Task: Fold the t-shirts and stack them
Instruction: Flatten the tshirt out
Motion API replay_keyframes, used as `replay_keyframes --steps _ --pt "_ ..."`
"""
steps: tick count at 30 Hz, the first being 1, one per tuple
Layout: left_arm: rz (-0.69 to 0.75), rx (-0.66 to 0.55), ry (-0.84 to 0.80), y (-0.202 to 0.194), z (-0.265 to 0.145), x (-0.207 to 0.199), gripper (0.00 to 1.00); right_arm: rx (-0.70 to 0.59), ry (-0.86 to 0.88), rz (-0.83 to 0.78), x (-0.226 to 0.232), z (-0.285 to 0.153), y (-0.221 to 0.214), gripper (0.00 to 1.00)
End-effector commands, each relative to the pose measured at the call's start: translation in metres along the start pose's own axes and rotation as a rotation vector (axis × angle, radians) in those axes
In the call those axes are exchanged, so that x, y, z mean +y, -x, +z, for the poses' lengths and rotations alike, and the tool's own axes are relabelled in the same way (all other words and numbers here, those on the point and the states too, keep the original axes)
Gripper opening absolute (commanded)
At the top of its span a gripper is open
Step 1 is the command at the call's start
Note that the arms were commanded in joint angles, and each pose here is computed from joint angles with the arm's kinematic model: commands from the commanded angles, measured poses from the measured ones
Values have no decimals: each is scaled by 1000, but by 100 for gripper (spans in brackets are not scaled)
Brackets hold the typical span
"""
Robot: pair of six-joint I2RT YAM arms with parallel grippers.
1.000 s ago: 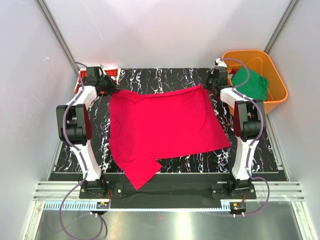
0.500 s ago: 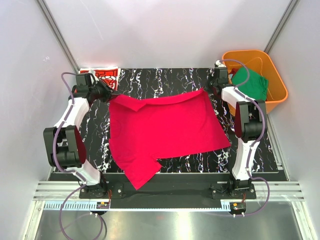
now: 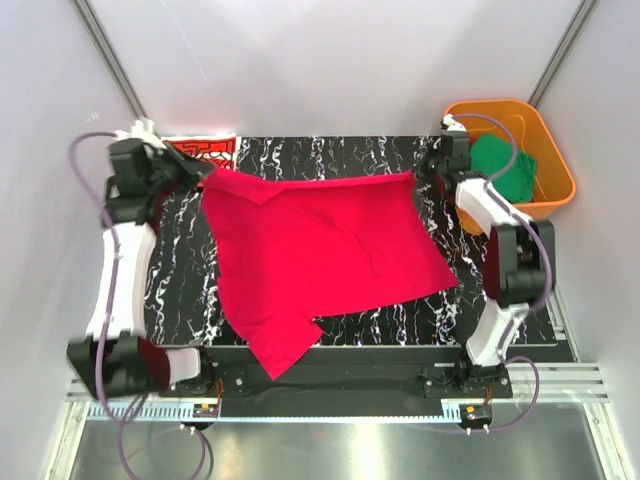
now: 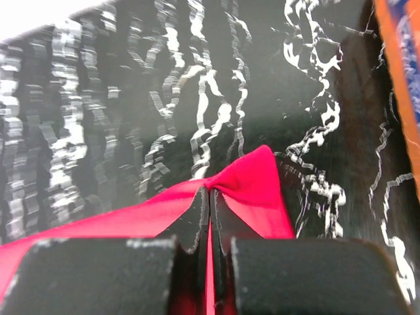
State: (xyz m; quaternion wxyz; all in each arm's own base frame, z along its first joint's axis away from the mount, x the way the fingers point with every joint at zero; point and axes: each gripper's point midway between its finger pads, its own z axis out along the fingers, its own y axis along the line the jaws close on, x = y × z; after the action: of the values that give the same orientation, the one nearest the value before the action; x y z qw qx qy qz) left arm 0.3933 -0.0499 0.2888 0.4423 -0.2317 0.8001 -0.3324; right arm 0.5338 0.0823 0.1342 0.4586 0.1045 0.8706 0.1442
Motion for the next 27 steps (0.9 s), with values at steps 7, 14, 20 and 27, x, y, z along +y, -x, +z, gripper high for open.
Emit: replay_keyframes --steps 7,14,20,27 --pt "439 -585 -226 91 -199 -161 0 -494 314 3 87 -215 130 0" --pt "492 -983 -151 98 -349 -193 0 -695 447 -27 116 -359 156 0" --pt "508 -1073 -144 86 -410 -205 0 -861 496 -25 118 -450 155 0" --pt "521 -1096 -170 89 -422 -216 0 -901 518 -6 118 -477 152 0"
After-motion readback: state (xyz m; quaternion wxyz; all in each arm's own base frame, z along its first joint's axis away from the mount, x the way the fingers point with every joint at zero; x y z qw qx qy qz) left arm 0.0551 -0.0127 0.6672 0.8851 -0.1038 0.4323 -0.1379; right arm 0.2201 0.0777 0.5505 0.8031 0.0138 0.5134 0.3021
